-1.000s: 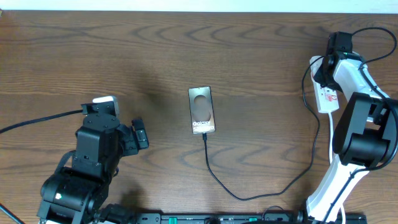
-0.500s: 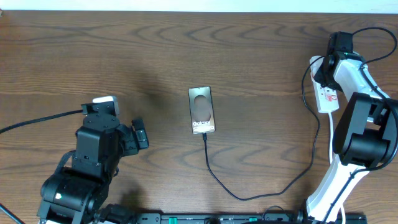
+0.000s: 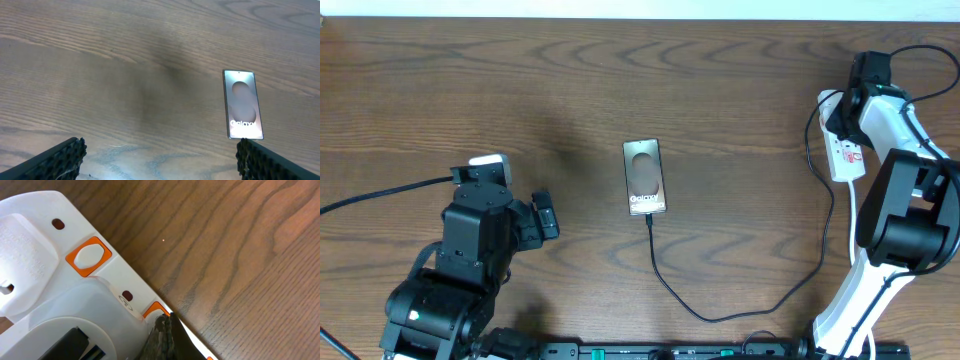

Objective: Plug charger to phone and switch on socket

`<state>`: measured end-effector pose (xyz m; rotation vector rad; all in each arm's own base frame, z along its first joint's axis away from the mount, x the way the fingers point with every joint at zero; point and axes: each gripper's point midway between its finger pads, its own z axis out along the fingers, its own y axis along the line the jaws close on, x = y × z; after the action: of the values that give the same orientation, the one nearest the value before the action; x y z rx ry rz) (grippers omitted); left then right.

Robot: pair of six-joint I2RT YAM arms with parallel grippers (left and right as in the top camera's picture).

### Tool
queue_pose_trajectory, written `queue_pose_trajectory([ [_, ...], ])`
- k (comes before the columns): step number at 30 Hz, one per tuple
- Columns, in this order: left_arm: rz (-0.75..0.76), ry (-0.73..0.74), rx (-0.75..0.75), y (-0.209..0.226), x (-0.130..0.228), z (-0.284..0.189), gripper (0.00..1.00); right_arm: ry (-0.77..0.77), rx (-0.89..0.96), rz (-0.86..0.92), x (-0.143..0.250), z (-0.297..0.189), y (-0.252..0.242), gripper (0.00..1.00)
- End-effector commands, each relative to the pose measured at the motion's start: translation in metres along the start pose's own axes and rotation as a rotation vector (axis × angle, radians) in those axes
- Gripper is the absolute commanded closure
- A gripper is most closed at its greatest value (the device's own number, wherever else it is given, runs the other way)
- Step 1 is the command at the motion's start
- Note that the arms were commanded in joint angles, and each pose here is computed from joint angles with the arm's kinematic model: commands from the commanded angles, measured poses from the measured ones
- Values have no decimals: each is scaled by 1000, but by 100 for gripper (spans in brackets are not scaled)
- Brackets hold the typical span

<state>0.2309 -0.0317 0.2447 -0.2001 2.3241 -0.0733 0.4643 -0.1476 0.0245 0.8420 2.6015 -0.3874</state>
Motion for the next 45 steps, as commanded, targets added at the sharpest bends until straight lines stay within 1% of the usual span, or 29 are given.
queue_pose_trajectory([
  [1,3,-4,-20,4,0,1,2,193,-592,-160,61,-35,143,99],
  [13,3,-4,-20,4,0,1,2,223,-659,-162,66,-43,151,99],
  [16,3,-4,-20,4,0,1,2,227,-692,-189,68,-47,155,99],
  [28,3,-4,-20,4,0,1,2,228,-672,-261,74,-45,149,99],
  [32,3,-4,-20,4,0,1,2,151,-474,-166,51,-34,120,99],
  [35,3,-4,-20,4,0,1,2,88,-383,-79,29,-42,99,99],
  [41,3,-4,-20,4,0,1,2,22,-378,125,-7,-75,67,99],
  [45,3,-4,-20,4,0,1,2,33,-362,221,-13,-79,46,99],
])
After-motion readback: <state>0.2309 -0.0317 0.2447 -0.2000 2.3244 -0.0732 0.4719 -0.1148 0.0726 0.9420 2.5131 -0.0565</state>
